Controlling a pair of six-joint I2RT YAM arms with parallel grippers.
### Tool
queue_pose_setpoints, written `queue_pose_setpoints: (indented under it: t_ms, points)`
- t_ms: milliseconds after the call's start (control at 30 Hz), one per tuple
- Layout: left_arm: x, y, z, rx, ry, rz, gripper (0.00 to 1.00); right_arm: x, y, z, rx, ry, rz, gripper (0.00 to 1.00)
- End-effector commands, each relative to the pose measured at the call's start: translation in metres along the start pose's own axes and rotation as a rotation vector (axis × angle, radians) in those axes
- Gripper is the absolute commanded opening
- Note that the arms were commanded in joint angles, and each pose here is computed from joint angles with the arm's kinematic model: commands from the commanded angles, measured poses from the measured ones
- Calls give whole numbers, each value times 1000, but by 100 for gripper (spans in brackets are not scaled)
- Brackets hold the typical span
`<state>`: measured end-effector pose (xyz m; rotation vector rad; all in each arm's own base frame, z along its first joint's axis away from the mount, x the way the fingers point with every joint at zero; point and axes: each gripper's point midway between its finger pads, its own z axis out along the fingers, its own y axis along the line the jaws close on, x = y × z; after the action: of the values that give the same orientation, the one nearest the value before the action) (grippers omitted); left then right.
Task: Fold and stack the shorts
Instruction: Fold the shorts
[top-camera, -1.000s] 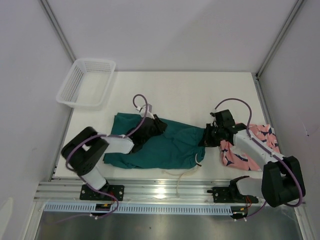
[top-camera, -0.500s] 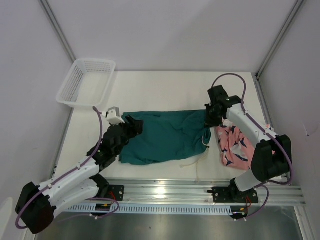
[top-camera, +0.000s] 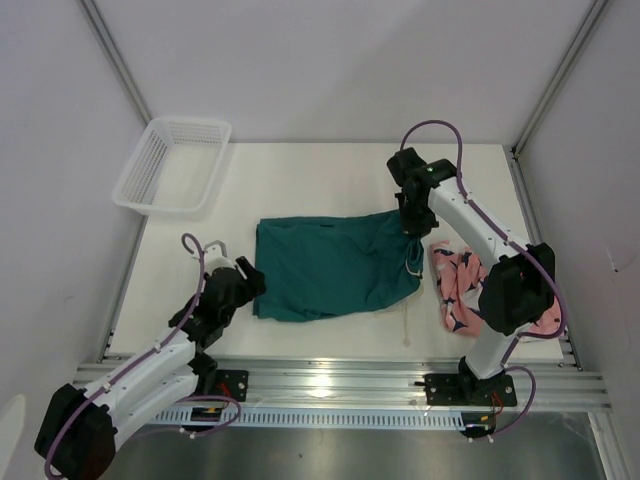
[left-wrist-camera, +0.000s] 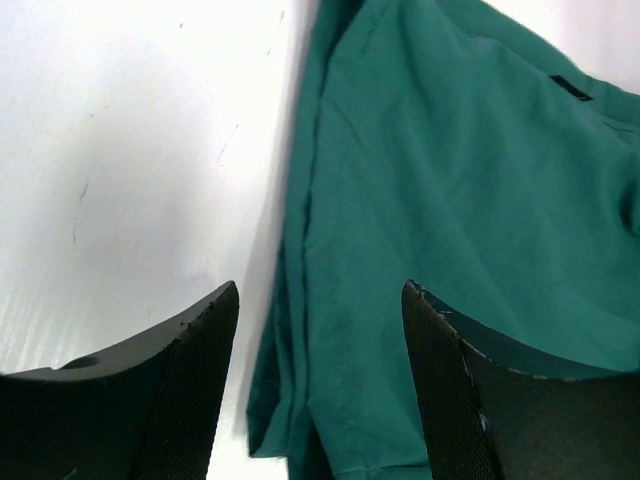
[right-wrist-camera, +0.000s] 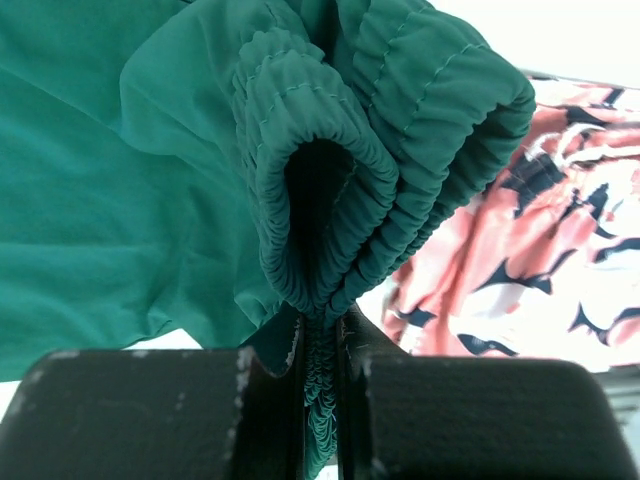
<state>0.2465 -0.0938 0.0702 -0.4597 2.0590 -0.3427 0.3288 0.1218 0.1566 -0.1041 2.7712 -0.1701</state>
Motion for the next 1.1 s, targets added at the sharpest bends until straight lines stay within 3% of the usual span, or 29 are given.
queue_pose_setpoints:
  t_ms: [0,167,300,500,600,800,1067]
  points:
    - [-6,4,4,-38,-8,-23,69,-3,-15,-17,64,-11,-40,0]
    - [19,0,20,-39,110,-29,67,-4,-12,-22,40,-20,-45,0]
    - [29,-9,31,-3,138,-56,59,-6,-18,-27,65,-28,-49,0]
    - [35,-25,36,91,143,-76,26,-12,-6,-40,-15,-56,-45,0]
    - [43,-33,34,125,159,-66,18,-16,14,-52,-123,-78,-33,0]
    - [54,-35,32,133,166,-52,12,-18,46,-71,-208,-96,-38,0]
    - [60,-21,28,104,162,-27,11,-15,93,-88,-295,-102,-59,0]
